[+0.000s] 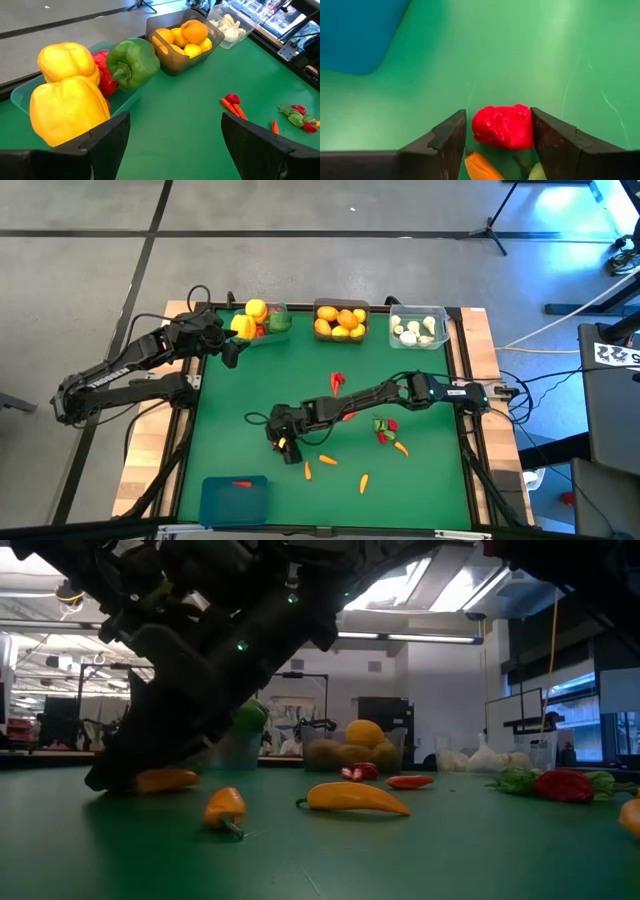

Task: Sort produce into baskets
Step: Put the red chili pepper into the blue bin

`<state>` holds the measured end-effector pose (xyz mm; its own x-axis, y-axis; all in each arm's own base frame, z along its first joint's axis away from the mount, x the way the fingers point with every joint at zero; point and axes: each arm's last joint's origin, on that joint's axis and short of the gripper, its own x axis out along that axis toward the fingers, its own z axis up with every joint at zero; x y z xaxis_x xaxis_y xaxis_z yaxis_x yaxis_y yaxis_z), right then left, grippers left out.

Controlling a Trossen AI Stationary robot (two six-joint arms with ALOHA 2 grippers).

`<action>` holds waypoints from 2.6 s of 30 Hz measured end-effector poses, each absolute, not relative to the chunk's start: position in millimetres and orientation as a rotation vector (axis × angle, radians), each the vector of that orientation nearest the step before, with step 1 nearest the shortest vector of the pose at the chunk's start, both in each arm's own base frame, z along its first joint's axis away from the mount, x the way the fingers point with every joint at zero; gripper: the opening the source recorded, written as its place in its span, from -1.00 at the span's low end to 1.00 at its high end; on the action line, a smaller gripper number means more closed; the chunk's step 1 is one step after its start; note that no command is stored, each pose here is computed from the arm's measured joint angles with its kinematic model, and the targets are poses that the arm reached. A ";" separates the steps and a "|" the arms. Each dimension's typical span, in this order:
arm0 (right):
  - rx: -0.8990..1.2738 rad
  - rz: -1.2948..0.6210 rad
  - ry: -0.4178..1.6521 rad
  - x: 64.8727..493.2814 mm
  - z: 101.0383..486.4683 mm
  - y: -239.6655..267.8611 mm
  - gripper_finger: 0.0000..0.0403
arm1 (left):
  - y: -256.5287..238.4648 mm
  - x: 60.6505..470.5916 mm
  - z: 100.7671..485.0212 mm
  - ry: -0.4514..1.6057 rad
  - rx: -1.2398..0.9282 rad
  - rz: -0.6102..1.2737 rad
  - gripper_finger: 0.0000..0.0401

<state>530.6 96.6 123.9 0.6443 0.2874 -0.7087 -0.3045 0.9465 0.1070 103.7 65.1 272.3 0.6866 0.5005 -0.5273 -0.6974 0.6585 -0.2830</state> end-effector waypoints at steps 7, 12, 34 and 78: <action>-0.043 0.305 0.810 528.0 119.7 98.5 0.04 | 65.1 103.7 272.4 0.428 -0.497 0.703 0.54; -0.032 0.260 0.807 528.5 119.8 97.8 -0.16 | 65.1 103.7 272.3 0.428 -0.500 0.703 0.54; -0.011 0.345 0.616 545.0 181.3 132.0 -0.47 | 65.1 103.7 272.4 0.427 -0.502 0.704 0.54; -0.094 0.622 0.415 539.7 186.8 199.3 -0.46 | 65.1 103.7 272.3 0.428 -0.501 0.704 0.54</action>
